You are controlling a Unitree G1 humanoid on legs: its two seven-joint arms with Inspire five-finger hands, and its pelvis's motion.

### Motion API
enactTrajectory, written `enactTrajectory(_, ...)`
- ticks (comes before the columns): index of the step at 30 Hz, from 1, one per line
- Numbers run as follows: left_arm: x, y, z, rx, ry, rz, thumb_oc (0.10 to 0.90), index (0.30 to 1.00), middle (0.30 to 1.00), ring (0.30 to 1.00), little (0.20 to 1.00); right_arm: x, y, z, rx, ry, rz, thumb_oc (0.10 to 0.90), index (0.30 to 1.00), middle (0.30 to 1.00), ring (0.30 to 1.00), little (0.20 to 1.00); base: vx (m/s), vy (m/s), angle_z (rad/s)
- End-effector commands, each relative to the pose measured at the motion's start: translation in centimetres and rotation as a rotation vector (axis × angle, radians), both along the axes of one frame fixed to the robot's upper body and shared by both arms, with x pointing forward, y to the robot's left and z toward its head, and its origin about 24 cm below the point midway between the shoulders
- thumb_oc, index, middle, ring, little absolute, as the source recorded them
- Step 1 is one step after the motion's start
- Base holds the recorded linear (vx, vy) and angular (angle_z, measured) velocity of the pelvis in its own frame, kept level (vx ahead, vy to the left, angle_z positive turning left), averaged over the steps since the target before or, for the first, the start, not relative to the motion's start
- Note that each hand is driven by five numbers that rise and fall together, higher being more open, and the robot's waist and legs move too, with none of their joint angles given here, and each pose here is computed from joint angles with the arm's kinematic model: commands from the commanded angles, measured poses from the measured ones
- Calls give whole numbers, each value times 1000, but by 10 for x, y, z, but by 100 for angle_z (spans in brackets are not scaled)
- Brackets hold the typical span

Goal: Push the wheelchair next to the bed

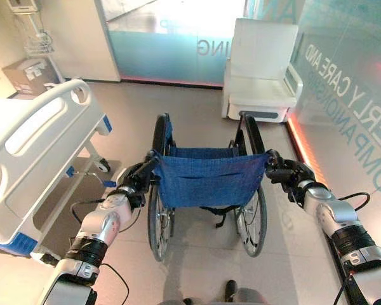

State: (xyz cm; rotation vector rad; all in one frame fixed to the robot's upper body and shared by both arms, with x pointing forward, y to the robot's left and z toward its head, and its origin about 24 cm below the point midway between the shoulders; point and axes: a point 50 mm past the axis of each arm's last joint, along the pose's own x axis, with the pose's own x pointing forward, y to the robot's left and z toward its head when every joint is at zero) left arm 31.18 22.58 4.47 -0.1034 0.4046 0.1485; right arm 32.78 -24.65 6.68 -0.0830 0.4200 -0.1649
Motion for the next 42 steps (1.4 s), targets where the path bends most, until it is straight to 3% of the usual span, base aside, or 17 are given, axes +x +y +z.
enactTrajectory(1, 23, -70, 24, -171, -134, -191, 400, 300, 300, 300, 300, 24, 52, 32, 232, -157, 193, 400, 300, 300, 300, 300, 468, -230, 52)
enactTrajectory(7, 19, -67, 14, -201, -126, -97, 400, 300, 300, 300, 300, 21, 59, 24, 227, -118, 211, 400, 300, 300, 300, 300, 345, -213, 26)
enactTrajectory(14, 14, -45, 21, -205, -192, -37, 400, 300, 300, 300, 300, 14, 60, 18, 213, -146, 224, 400, 300, 300, 300, 300, 292, -168, -5)
enactTrajectory(29, 8, -3, 12, -185, -170, 68, 400, 300, 300, 300, 300, 18, 74, 15, 231, -120, 336, 400, 300, 300, 300, 300, 505, 150, -36)
enactTrajectory(36, 14, -14, 1, -173, -145, 43, 400, 300, 300, 300, 300, 11, 71, 3, 264, -129, 326, 400, 300, 300, 300, 300, 427, 309, -12)
enactTrajectory(42, 22, -24, 8, -168, -176, 22, 400, 300, 300, 300, 300, 26, 79, 31, 266, -217, 344, 400, 300, 300, 300, 300, 374, 19, 6)
